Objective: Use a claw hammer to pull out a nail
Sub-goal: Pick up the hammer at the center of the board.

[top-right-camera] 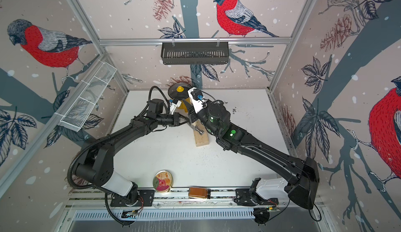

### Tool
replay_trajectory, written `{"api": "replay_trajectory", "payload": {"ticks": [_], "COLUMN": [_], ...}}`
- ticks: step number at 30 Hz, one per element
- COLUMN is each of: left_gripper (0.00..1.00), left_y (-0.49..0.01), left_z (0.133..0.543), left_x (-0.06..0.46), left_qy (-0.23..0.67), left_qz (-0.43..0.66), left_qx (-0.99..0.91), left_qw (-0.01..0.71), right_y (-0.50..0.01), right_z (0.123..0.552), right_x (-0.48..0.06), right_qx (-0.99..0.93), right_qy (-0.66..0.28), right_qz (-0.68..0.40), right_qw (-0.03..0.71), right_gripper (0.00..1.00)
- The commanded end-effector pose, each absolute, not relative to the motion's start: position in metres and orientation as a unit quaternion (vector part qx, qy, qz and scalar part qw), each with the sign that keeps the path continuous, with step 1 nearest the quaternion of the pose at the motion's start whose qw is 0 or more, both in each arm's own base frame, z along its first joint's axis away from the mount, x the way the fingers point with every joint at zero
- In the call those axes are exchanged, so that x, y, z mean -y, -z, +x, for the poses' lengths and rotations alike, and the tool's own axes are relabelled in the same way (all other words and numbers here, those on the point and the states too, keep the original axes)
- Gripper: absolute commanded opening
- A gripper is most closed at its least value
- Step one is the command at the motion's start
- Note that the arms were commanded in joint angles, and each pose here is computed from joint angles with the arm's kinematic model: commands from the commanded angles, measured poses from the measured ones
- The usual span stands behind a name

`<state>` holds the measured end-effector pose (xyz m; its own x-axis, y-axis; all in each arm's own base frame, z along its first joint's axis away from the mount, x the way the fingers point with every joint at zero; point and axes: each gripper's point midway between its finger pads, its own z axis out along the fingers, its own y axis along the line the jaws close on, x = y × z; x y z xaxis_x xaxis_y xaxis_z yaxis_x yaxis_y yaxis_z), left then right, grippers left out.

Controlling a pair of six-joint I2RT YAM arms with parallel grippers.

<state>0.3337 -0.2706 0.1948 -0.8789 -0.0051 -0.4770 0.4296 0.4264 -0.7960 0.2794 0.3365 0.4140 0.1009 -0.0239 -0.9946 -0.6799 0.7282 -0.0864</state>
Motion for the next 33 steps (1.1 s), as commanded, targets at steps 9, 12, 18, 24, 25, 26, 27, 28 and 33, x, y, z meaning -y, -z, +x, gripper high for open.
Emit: {"api": "replay_trajectory", "payload": {"ticks": [9, 12, 18, 24, 25, 26, 27, 28, 33], "left_gripper": [0.00, 0.00, 0.00, 0.00, 0.00, 0.00, 0.00, 0.00, 0.00], "left_y": [-0.212, -0.212, -0.212, -0.212, -0.213, -0.213, -0.213, -0.213, -0.215], "left_z": [0.334, 0.334, 0.335, 0.336, 0.336, 0.336, 0.337, 0.337, 0.341], "left_x": [0.270, 0.269, 0.266, 0.263, 0.263, 0.263, 0.262, 0.261, 0.258], "left_qy": [0.521, 0.516, 0.502, 0.491, 0.490, 0.488, 0.486, 0.484, 0.476], "left_qz": [0.153, 0.154, 0.156, 0.158, 0.158, 0.158, 0.158, 0.158, 0.156], "left_qx": [-0.807, -0.809, -0.816, -0.820, -0.820, -0.821, -0.822, -0.823, -0.826], "left_qw": [0.232, 0.235, 0.241, 0.248, 0.249, 0.249, 0.251, 0.252, 0.259], "right_y": [-0.426, -0.425, -0.414, -0.402, -0.402, -0.400, -0.400, -0.400, -0.400], "right_z": [0.276, 0.279, 0.282, 0.279, 0.279, 0.278, 0.277, 0.277, 0.278], "right_x": [-0.335, -0.335, -0.339, -0.340, -0.339, -0.338, -0.337, -0.336, -0.331], "right_qx": [-0.621, -0.628, -0.647, -0.660, -0.662, -0.664, -0.665, -0.667, -0.676], "right_qy": [-0.246, -0.243, -0.243, -0.243, -0.242, -0.241, -0.241, -0.240, -0.241], "right_qz": [-0.278, -0.275, -0.276, -0.288, -0.288, -0.290, -0.290, -0.291, -0.288], "right_qw": [0.691, 0.686, 0.668, 0.650, 0.648, 0.646, 0.644, 0.643, 0.634], "right_gripper": [0.40, 0.40, 0.40, 0.39, 0.39, 0.39, 0.39, 0.39, 0.38]}}
